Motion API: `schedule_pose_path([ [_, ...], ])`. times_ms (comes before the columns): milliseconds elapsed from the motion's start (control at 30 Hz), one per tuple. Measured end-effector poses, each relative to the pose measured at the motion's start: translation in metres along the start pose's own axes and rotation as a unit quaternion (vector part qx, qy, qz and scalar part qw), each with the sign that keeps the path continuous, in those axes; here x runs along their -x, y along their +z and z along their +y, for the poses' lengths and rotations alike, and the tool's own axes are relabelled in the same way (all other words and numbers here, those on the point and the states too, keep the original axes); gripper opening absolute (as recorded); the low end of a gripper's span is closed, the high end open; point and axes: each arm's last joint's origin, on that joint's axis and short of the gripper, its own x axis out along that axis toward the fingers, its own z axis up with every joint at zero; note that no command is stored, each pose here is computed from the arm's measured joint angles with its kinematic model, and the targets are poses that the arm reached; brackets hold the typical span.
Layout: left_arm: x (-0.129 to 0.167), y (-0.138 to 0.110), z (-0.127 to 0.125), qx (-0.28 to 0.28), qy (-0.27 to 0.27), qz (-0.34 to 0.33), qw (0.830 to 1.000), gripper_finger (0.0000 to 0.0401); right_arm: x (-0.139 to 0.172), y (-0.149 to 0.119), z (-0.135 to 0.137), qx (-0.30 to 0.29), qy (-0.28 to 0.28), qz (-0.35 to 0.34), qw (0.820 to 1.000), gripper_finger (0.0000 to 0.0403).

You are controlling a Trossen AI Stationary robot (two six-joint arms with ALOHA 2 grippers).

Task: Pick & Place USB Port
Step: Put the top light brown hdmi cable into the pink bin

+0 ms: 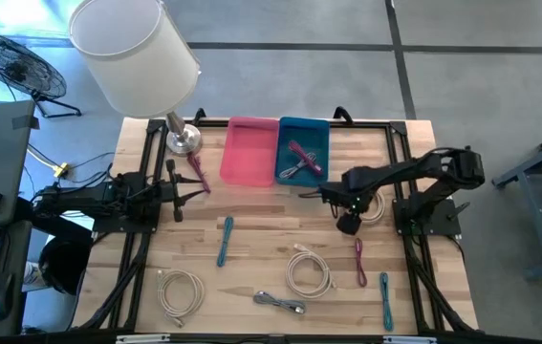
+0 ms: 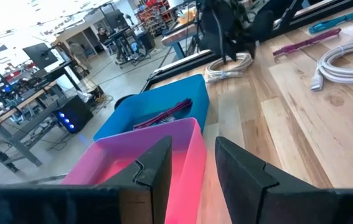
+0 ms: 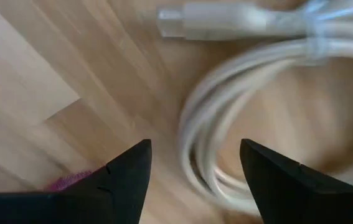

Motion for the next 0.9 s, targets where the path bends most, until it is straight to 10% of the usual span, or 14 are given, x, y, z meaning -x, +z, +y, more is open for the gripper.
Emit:
schedule_pose_path([
  [267,0.000,0.001,0.001,0.003,0.008,-0.003,1.000,0.0122,-0.032,-0.008,-0.007,-0.019,0.017,-0.033,0.999,0.0211],
  [467,0.000,0.003,0.002,0.008,0.022,-0.010,1.000,0.0122,-0.028,-0.005,-0.003,0.003,-0.010,-0.039,0.999,0.0039],
  [900,-0.001,0.007,0.004,0.044,0.037,-0.052,0.997,0.0122,-0.001,0.006,0.021,0.033,-0.088,-0.125,0.988,0.0032],
])
